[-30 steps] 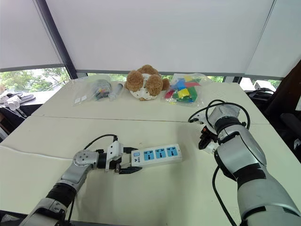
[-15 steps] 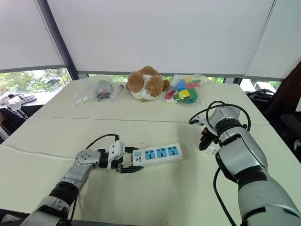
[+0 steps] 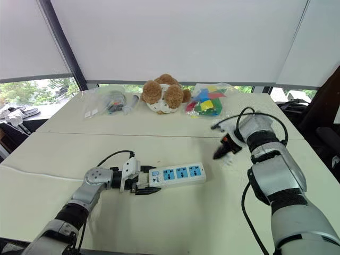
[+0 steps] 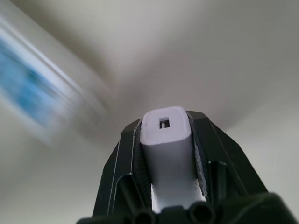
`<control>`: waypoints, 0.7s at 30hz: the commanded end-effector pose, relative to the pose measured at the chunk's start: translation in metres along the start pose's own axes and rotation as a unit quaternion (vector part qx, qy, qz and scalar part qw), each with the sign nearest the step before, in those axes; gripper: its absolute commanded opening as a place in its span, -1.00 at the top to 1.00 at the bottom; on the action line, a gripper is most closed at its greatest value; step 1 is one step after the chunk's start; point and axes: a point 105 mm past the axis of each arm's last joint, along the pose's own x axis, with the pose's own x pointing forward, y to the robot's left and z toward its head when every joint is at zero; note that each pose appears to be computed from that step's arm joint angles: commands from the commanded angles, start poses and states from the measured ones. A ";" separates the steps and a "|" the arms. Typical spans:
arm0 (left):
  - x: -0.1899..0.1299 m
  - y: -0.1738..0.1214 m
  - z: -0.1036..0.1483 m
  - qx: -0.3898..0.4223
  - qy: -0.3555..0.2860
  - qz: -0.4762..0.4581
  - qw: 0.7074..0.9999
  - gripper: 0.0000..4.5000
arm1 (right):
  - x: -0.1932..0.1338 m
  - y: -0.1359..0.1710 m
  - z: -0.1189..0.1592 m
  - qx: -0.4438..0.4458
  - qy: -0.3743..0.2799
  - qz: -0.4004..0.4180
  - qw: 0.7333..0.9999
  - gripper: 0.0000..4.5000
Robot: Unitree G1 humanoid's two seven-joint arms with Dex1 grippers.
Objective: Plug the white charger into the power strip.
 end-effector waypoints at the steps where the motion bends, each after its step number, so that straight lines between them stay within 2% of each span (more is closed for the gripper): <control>1: -0.001 -0.007 0.003 -0.013 0.011 -0.063 0.998 -0.35 | -0.025 0.017 0.043 -0.092 -0.154 0.027 0.983 0.65; 2: -0.004 -0.006 0.006 -0.014 0.020 -0.087 0.996 -0.35 | -0.032 0.026 0.053 -0.070 -0.223 0.049 0.971 0.65; 4: -0.009 -0.003 0.009 -0.016 0.033 -0.116 0.993 -0.35 | -0.039 0.040 0.060 -0.039 -0.295 0.081 0.951 0.65; 8: -0.016 0.011 0.015 -0.012 0.051 -0.133 0.990 -0.35 | -0.018 0.069 0.034 -0.062 -0.336 0.113 0.933 0.65; 11: -0.019 0.022 0.011 -0.032 0.064 -0.125 0.990 -0.35 | 0.007 0.081 0.009 -0.041 -0.380 0.090 0.920 0.65; 16: -0.024 0.026 0.006 -0.023 0.065 -0.117 0.991 -0.35 | 0.024 0.089 -0.001 -0.033 -0.424 0.037 0.904 0.65; 21: -0.027 0.021 -0.004 -0.003 0.079 -0.118 0.990 -0.35 | 0.037 0.102 -0.006 -0.031 -0.431 0.038 0.901 0.65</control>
